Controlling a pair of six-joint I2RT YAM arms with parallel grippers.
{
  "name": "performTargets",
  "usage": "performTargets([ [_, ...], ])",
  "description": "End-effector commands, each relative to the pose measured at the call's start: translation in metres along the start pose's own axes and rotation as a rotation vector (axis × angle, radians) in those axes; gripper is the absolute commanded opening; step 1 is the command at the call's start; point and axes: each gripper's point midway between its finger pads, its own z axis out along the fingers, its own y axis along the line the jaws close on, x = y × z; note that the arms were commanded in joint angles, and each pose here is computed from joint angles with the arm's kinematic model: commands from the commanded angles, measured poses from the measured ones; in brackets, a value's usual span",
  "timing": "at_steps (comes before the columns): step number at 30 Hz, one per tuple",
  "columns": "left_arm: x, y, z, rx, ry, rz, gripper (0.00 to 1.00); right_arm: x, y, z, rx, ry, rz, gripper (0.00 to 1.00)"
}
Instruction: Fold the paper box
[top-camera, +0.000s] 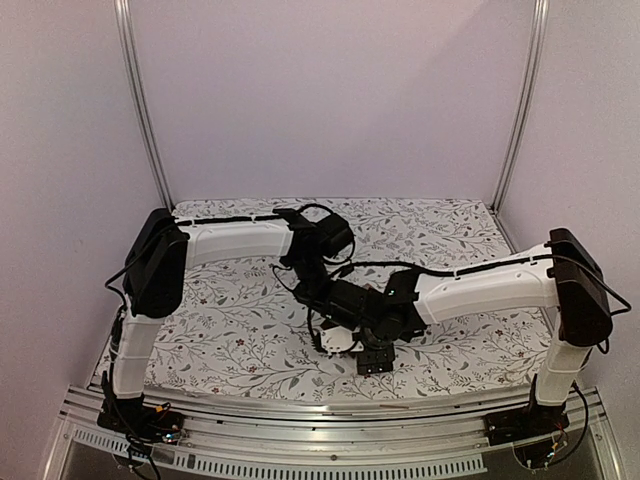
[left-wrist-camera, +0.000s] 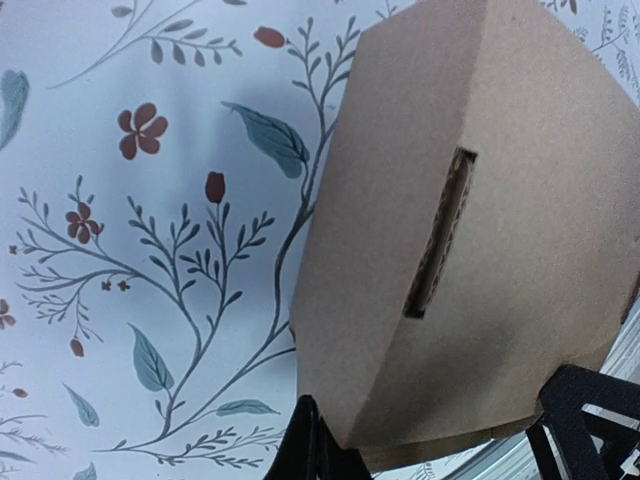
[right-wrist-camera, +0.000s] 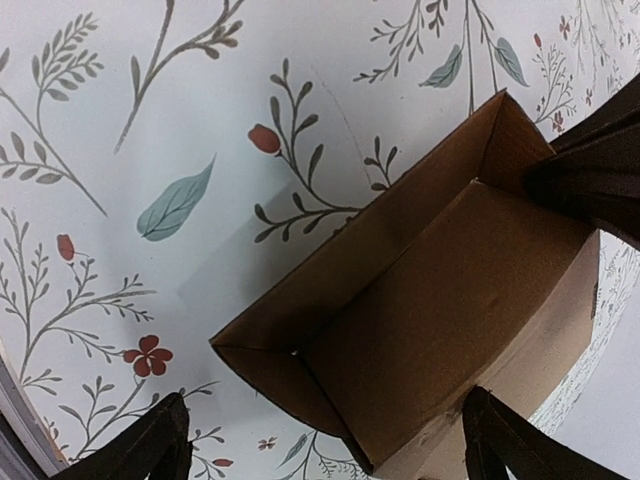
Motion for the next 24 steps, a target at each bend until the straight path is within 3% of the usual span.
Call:
performTargets([
  [1,-0.011,-0.016,-0.008,0.105,-0.019,-0.077,0.0,0.001,0.029,0.018,-0.091,0.041,0.004,0.94],
  [5,-0.009,-0.018,-0.009,0.136,-0.019,-0.11,0.0,-0.004,0.03,0.019,-0.096,0.04,0.035,0.99],
  [12,-0.008,-0.022,-0.011,0.176,-0.023,-0.132,0.0,-0.004,0.024,0.029,-0.027,0.059,0.071,0.98],
  [24,-0.007,-0.021,-0.01,0.186,-0.027,-0.148,0.0,-0.007,0.019,0.043,0.018,0.066,0.108,0.69],
])
